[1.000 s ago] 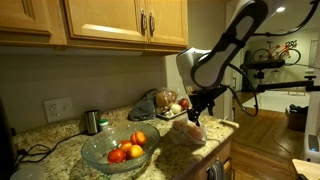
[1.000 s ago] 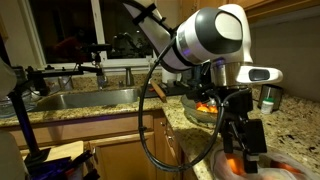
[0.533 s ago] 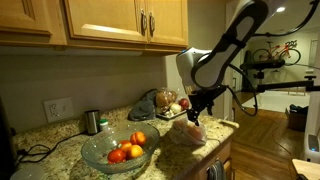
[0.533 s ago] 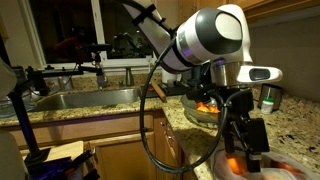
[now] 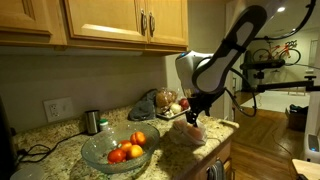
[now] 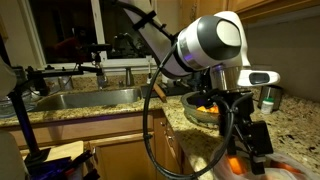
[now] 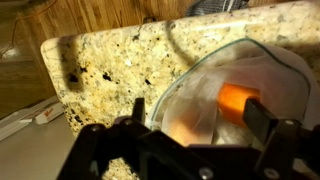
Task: Take one peach from the plastic and put it in the glass bowl
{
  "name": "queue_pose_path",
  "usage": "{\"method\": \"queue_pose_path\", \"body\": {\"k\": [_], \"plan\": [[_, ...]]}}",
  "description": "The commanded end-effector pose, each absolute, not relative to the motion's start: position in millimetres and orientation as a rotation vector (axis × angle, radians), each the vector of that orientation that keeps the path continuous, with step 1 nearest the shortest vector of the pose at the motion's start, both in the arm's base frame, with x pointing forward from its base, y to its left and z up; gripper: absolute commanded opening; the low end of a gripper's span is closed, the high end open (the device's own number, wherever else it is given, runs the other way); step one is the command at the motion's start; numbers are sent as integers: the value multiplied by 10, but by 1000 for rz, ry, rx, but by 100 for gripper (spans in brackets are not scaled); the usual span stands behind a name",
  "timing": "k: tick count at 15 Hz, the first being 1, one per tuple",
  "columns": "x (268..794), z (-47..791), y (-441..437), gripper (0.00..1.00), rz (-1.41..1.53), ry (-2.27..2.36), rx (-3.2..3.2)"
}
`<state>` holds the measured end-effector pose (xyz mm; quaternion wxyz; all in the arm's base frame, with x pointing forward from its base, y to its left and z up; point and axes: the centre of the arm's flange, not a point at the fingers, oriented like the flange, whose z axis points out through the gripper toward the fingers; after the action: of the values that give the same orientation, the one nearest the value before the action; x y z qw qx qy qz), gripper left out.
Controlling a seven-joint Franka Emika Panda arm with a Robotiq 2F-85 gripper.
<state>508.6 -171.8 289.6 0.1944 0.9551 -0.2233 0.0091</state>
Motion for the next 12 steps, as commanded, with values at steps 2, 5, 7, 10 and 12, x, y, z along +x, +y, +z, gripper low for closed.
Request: {"method": "queue_pose_path", "body": {"k": [2,5,7,10,12], "plan": [[5093,2847,-1725,100,37,-585,2684],[5113,2833,-1715,85,39,-581,2687],[5132,2825,-1704,67,45,-575,2688],[5154,2812,-1688,47,44,-571,2690],[5167,2818,-1684,33,46,-570,2691]]}}
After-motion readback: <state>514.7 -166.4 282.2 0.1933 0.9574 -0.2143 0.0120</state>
